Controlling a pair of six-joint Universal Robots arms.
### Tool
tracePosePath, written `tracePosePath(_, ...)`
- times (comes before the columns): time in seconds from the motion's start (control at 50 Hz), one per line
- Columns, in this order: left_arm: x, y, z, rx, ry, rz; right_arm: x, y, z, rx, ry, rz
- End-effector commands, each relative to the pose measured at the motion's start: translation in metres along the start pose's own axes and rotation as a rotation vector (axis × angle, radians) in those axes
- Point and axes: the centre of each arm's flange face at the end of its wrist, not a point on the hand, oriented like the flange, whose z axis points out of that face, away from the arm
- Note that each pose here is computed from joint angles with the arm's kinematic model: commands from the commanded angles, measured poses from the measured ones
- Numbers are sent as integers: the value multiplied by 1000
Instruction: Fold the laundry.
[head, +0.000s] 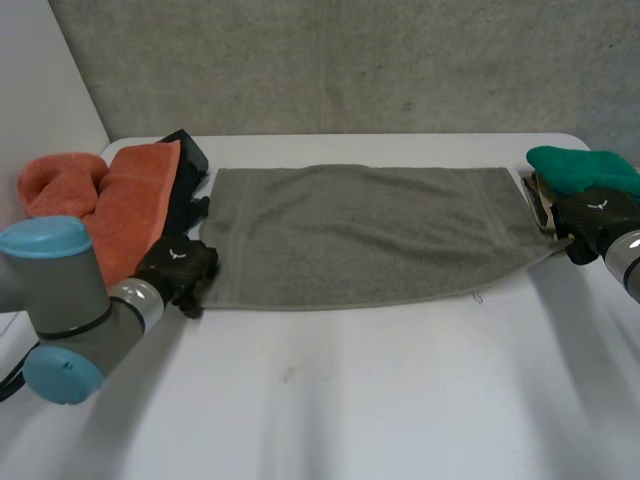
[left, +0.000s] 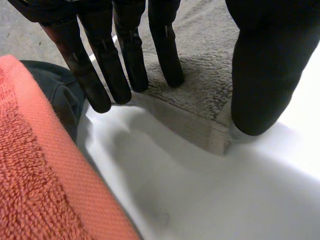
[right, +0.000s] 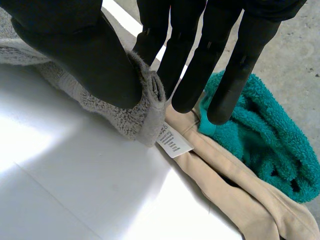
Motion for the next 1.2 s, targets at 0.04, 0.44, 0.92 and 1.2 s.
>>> tracePosePath(0.04,-3,-5,16,34,-24,8,0,2,-1,-6,-4,-12)
tracePosePath(0.44,-1,-12,-54,-181,-62,164,-12,1,-40,-177,-143,-218)
tracePosePath(0.92,-16,-61,-21,-73,-124,286,-19,-9,-1,-81,-50,-295)
tracePosePath(1.2,-27,-63,63,-69,-272,333,-24,-6,72,6,113,-282)
